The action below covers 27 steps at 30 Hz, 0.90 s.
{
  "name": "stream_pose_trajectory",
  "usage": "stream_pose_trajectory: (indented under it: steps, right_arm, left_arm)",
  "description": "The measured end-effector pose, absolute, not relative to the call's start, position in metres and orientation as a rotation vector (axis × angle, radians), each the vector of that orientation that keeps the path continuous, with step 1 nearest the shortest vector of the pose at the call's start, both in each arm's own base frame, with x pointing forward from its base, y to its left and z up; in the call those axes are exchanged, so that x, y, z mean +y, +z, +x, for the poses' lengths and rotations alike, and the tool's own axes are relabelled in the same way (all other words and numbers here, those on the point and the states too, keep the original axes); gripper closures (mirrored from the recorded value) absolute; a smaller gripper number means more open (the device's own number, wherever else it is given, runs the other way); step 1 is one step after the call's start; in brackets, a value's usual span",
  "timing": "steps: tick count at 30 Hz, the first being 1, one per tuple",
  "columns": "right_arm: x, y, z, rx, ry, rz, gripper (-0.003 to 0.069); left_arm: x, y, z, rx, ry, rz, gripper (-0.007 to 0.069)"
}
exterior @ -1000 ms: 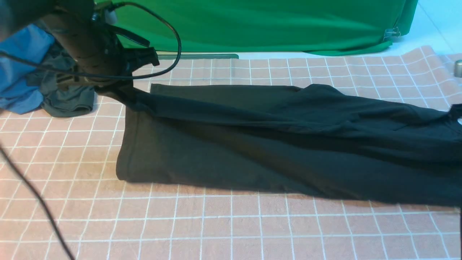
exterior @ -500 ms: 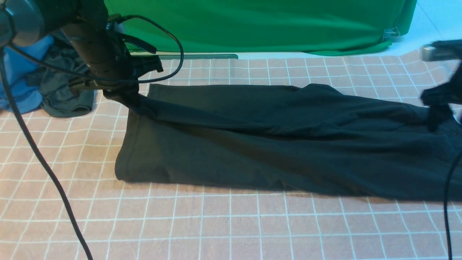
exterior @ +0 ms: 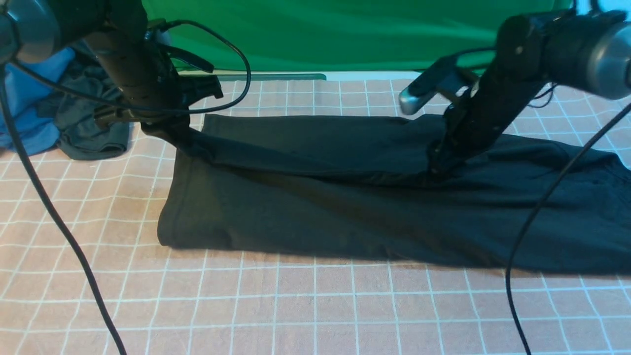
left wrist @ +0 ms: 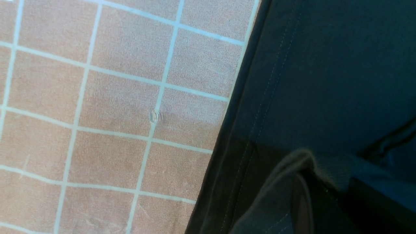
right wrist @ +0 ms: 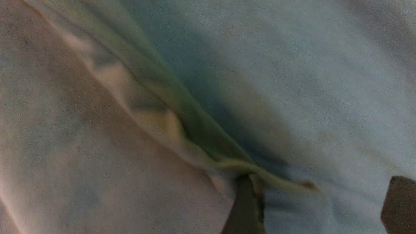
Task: Fold a long-sleeved shirt over a pink coffee tablecloth.
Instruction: 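Fold the black garment in half by bringing its near edge over to the far edge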
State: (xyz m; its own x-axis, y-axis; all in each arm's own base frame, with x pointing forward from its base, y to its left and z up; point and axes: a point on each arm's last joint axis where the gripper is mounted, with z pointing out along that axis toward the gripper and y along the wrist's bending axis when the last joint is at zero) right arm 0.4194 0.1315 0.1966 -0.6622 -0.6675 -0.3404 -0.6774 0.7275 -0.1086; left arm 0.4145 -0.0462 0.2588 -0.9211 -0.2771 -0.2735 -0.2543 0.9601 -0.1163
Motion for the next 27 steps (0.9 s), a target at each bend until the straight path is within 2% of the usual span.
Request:
stream_pose_trajectory:
  steps: [4, 6, 9, 10, 11, 12, 17, 23, 27]
  right_arm:
    - [0.134, 0.181, 0.423, 2.592, 0.041, -1.042, 0.0118]
    - [0.134, 0.176, 0.424, 2.598, 0.043, -1.044, 0.0167]
    - [0.135, 0.176, 0.424, 2.592, 0.043, -1.057, 0.0389]
    - [0.135, 0.176, 0.424, 2.591, 0.044, -1.056, 0.0513]
    - [0.135, 0.176, 0.424, 2.59, 0.044, -1.055, 0.0526]
    - [0.135, 0.178, 0.425, 2.591, 0.045, -1.056, 0.0578]
    - [0.134, 0.197, 0.429, 2.596, 0.049, -1.057, 0.0582]
    - [0.125, 0.241, 0.445, 2.507, 0.027, -0.979, 0.0582]
    - [0.124, 0.25, 0.451, 2.445, 0.013, -0.946, 0.0582]
  left_arm:
    - [-0.046, 0.259, 0.414, 2.821, -0.114, -0.391, 0.0592]
    - [-0.046, 0.259, 0.414, 2.821, -0.114, -0.391, 0.0592]
    - [-0.046, 0.259, 0.414, 2.821, -0.114, -0.391, 0.0592]
    - [-0.046, 0.259, 0.414, 2.821, -0.114, -0.391, 0.0592]
    - [-0.046, 0.259, 0.414, 2.821, -0.114, -0.391, 0.0592]
    - [-0.046, 0.259, 0.414, 2.821, -0.114, -0.391, 0.0592]
    - [-0.046, 0.266, 0.415, 2.819, -0.115, -0.391, 0.0592]
    - [-0.046, 0.29, 0.423, 2.745, -0.13, -0.379, 0.0592]
    - [-0.041, 0.286, 0.43, 2.74, -0.127, -0.398, 0.0592]
